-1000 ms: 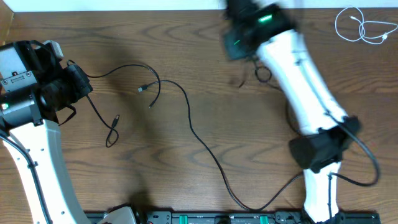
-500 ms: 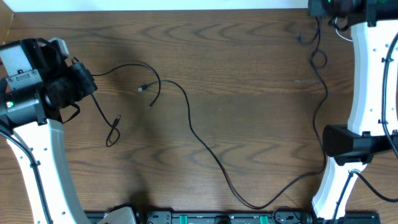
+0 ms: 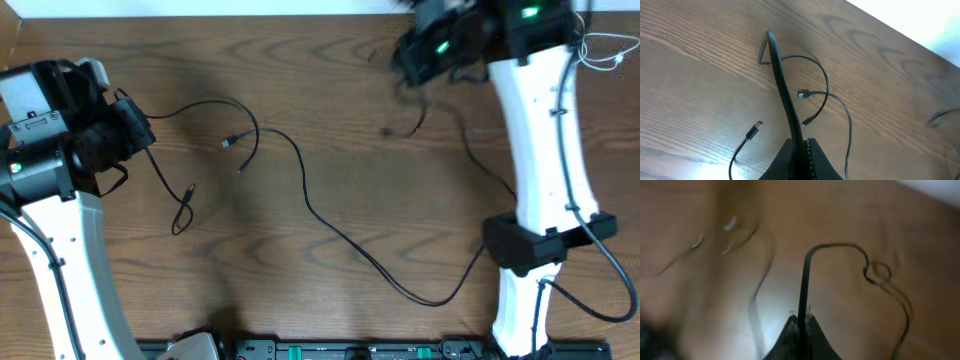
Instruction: Untangle cables
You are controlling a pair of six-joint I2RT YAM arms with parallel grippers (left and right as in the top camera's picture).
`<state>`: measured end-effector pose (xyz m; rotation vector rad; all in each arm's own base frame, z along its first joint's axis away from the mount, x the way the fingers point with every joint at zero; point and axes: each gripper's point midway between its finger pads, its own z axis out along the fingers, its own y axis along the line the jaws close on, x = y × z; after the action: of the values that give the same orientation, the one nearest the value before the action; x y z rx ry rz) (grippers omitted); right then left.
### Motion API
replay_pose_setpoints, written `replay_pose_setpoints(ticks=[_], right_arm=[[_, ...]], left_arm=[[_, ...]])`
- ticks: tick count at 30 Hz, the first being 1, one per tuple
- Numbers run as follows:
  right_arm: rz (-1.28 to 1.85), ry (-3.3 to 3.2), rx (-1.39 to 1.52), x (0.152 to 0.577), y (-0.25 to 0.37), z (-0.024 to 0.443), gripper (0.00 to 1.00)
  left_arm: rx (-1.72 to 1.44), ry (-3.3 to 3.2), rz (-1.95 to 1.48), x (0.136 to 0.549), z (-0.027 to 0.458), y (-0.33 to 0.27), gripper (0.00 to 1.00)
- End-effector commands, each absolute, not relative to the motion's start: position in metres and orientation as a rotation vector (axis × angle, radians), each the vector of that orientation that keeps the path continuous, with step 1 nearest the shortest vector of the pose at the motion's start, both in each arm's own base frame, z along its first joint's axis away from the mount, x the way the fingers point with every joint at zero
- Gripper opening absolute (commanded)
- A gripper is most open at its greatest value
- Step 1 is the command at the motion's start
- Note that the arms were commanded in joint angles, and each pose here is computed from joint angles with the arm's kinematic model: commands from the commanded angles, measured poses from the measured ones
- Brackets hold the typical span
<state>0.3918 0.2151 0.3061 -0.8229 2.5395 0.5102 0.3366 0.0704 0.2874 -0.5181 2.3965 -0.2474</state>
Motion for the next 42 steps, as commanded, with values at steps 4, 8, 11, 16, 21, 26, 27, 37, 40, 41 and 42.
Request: replay_pose_setpoints(ticks=[4, 8, 11, 16, 21, 26, 27, 37, 40, 41, 42], right_arm=[[0.619, 2.655, -1.173, 0.331, 0.269, 0.254, 0.01], [0.751, 2.765, -1.243, 0.302, 0.283, 0.224, 0.01], [0.812, 2.828, -1.338, 0.273, 0.297, 0.204, 0.01], [0.815, 2.873, -1.490, 0.237, 0.313, 0.178, 0.05], [0.809, 2.775, -1.723, 0.205, 0.334, 0.165, 0.34], [0.548, 2.821, -1.492, 0.241, 0.337, 0.152, 0.73], [0.451, 2.847, -1.374, 0.259, 0.332, 0.148, 0.74], [0.344, 2.851, -0.741, 0.342, 0.332, 0.112, 0.79], [0.285, 2.861, -0.598, 0.349, 0.328, 0.091, 0.75], [0.186, 2.858, -0.458, 0.358, 0.316, 0.083, 0.75], [0.133, 2.851, -0.383, 0.363, 0.309, 0.080, 0.75]], left_arm=[[-0.508, 2.383, -0.240, 0.338, 0.292, 0.071, 0.07], [-0.508, 2.383, -0.240, 0.338, 0.292, 0.071, 0.07], [-0.508, 2.383, -0.240, 0.338, 0.292, 0.071, 0.07], [-0.508, 2.383, -0.239, 0.338, 0.292, 0.071, 0.07], [-0.508, 2.383, -0.239, 0.338, 0.292, 0.071, 0.07], [-0.508, 2.383, -0.239, 0.338, 0.292, 0.071, 0.07], [-0.508, 2.384, -0.240, 0.338, 0.292, 0.071, 0.07], [-0.508, 2.384, -0.240, 0.338, 0.292, 0.071, 0.07], [-0.508, 2.384, -0.240, 0.338, 0.292, 0.071, 0.07], [-0.509, 2.384, -0.240, 0.338, 0.292, 0.071, 0.07], [-0.509, 2.384, -0.240, 0.338, 0.292, 0.071, 0.07]])
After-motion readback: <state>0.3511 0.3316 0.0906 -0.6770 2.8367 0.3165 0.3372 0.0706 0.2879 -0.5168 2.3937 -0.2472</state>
